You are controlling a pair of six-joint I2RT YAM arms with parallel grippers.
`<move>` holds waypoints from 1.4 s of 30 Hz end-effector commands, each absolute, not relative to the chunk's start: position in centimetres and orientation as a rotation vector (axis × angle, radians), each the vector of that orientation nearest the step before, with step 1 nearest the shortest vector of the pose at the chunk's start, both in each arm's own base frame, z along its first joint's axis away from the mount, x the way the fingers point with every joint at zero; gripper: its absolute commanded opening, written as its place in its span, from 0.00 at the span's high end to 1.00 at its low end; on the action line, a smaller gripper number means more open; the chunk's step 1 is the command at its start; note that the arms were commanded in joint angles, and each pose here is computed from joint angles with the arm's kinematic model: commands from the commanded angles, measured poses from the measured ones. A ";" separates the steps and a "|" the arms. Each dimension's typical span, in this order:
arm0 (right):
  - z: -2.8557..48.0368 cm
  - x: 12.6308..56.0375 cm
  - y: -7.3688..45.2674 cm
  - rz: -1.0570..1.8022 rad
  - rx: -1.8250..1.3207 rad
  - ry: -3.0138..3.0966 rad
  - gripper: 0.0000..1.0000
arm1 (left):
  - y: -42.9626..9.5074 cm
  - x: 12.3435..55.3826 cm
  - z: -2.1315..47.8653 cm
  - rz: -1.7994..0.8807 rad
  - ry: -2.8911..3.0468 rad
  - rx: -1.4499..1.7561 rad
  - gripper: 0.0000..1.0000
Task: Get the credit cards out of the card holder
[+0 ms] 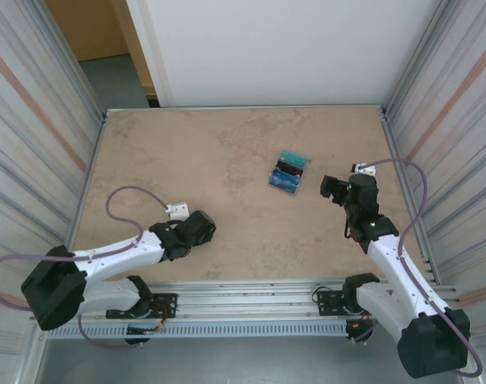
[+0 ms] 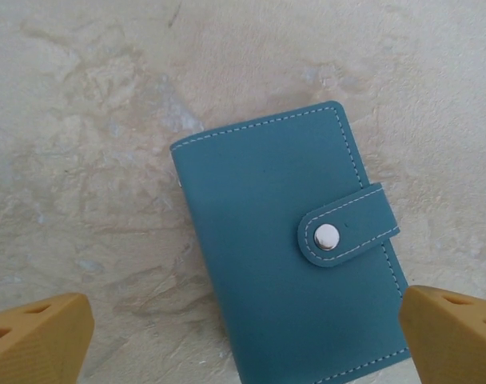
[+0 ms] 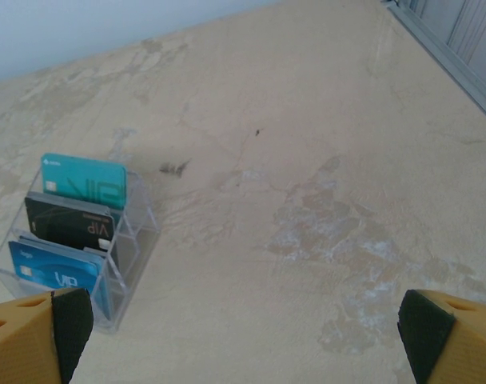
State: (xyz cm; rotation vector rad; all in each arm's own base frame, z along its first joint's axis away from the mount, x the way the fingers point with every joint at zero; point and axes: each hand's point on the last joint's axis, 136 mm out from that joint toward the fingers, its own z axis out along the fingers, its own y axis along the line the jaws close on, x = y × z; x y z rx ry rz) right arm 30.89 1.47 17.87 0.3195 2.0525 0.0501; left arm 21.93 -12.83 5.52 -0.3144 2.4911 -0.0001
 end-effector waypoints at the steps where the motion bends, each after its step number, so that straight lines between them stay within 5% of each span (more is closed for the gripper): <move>1: 18.2 30.4 1.4 0.052 0.342 2.039 0.01 | -14.2 22.9 5.9 -0.024 2.490 -0.333 0.01; 32: 17.7 29.7 1.4 0.024 0.316 2.057 0.01 | -15.3 24.1 1.4 0.134 2.674 -0.289 0.01; 42: 18.2 29.4 1.0 0.033 0.368 2.036 0.01 | -15.5 24.5 2.1 0.109 2.651 -0.241 0.21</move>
